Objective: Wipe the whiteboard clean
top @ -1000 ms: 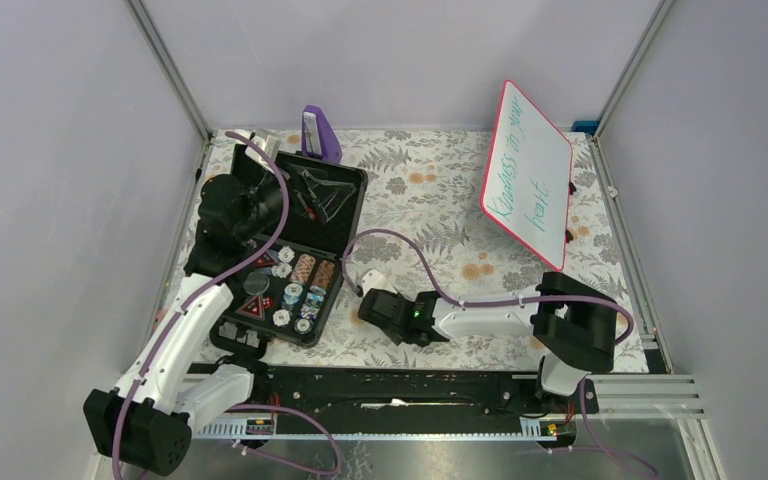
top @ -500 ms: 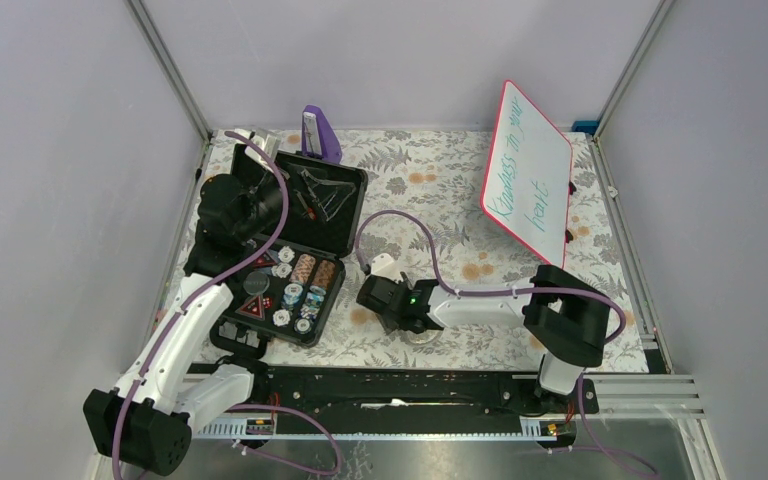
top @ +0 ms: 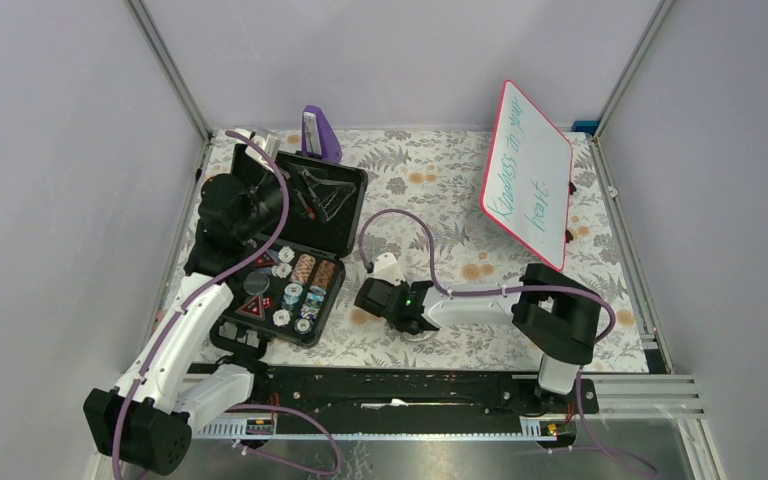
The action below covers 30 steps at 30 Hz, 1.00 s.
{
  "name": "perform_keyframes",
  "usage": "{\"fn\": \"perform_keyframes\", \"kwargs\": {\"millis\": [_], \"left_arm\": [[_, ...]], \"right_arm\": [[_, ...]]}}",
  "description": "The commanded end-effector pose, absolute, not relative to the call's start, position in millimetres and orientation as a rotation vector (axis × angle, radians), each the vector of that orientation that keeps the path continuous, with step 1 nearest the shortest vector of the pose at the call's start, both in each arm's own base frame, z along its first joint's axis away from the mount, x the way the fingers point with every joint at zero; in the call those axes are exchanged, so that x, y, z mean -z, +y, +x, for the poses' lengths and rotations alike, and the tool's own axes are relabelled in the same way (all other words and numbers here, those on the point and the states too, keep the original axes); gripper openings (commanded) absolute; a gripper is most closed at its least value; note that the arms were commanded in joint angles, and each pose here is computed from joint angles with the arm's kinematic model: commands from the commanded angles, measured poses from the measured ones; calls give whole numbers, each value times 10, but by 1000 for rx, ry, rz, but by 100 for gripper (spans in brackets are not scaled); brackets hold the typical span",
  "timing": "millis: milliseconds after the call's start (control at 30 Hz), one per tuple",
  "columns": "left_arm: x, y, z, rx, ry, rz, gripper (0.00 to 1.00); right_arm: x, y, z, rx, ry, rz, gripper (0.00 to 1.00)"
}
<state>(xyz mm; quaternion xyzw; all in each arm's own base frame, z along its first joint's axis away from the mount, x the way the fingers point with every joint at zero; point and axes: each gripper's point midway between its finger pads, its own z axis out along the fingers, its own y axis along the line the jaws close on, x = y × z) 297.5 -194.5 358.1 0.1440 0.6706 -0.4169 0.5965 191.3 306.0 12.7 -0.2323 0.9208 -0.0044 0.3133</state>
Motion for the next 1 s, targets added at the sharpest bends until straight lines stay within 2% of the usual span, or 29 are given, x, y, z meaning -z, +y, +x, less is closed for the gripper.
{"fn": "perform_keyframes", "kwargs": {"millis": [0,133,433,767,967], "left_arm": [[-3843,-1968,2951,970,1482,366,99],[-3843,-1968,2948,971,1482,365,99],[-3804,-1992,2984,981,1499,358,99],[-3559,-2229,3046,1081,1581,387,99],[-3368,-2478,3011,1145,1638,428,99]], "right_arm": [[-140,3017,1961,32,2429,-486,20],[-409,2957,2034,21,2363,-444,0],[-1284,2579,2172,-92,2167,-235,0],[-2135,1876,2203,-169,2000,-87,0],[-2740,1470,2471,-63,1879,18,0]]}}
